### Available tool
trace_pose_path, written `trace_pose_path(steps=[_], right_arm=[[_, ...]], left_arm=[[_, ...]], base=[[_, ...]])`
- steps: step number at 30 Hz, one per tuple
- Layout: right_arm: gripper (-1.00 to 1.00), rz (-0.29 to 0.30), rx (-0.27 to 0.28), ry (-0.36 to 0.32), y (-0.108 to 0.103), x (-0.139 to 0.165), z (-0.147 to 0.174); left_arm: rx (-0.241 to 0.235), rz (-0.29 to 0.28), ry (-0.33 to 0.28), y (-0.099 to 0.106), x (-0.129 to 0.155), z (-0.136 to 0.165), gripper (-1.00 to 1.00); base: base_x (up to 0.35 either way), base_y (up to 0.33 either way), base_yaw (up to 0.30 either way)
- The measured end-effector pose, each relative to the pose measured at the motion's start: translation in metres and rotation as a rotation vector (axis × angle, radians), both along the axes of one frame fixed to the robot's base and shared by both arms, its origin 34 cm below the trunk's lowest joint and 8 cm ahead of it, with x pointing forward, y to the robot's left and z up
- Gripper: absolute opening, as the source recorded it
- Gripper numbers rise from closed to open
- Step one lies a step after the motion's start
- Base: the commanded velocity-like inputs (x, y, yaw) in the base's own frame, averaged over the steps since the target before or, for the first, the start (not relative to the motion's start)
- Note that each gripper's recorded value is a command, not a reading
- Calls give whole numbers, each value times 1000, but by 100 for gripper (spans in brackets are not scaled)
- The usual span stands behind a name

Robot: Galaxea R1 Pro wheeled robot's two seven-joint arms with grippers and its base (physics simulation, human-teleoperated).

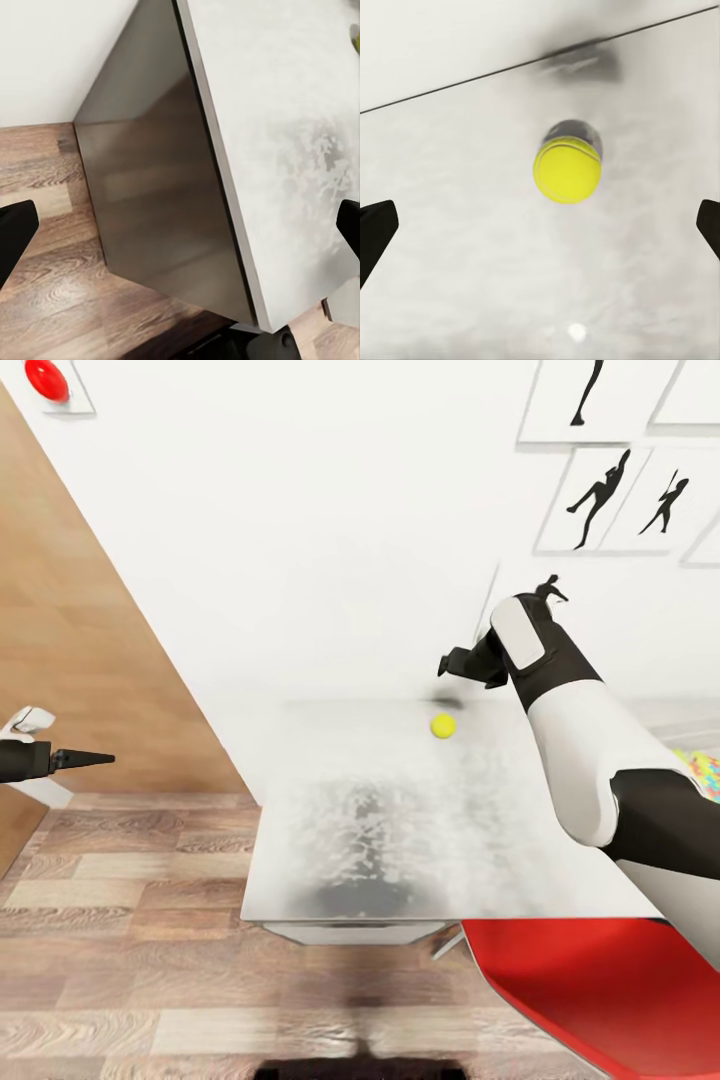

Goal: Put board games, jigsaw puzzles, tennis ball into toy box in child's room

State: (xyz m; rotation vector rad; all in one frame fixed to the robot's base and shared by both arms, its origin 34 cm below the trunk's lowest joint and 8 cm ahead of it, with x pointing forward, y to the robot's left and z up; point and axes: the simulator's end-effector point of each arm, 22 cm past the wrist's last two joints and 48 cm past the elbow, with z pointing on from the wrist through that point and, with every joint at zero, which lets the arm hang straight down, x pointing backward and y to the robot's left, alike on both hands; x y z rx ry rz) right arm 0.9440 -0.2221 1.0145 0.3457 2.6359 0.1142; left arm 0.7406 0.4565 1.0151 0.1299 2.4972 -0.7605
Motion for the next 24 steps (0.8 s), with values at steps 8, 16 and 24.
trace_pose_path(steps=[8, 16, 24], right_arm=[[100, 0, -3, 17, -1, -1, -13], [100, 1, -4, 31, 0, -2, -25], [100, 2, -4, 44, 0, -2, -36]], left_arm=[[1, -1, 14, 0, 0, -9, 100], [1, -1, 27, 0, 0, -17, 100], [1, -1, 41, 0, 0, -26, 100]], base=[[0, 0, 0], [0, 0, 0], [0, 0, 0]])
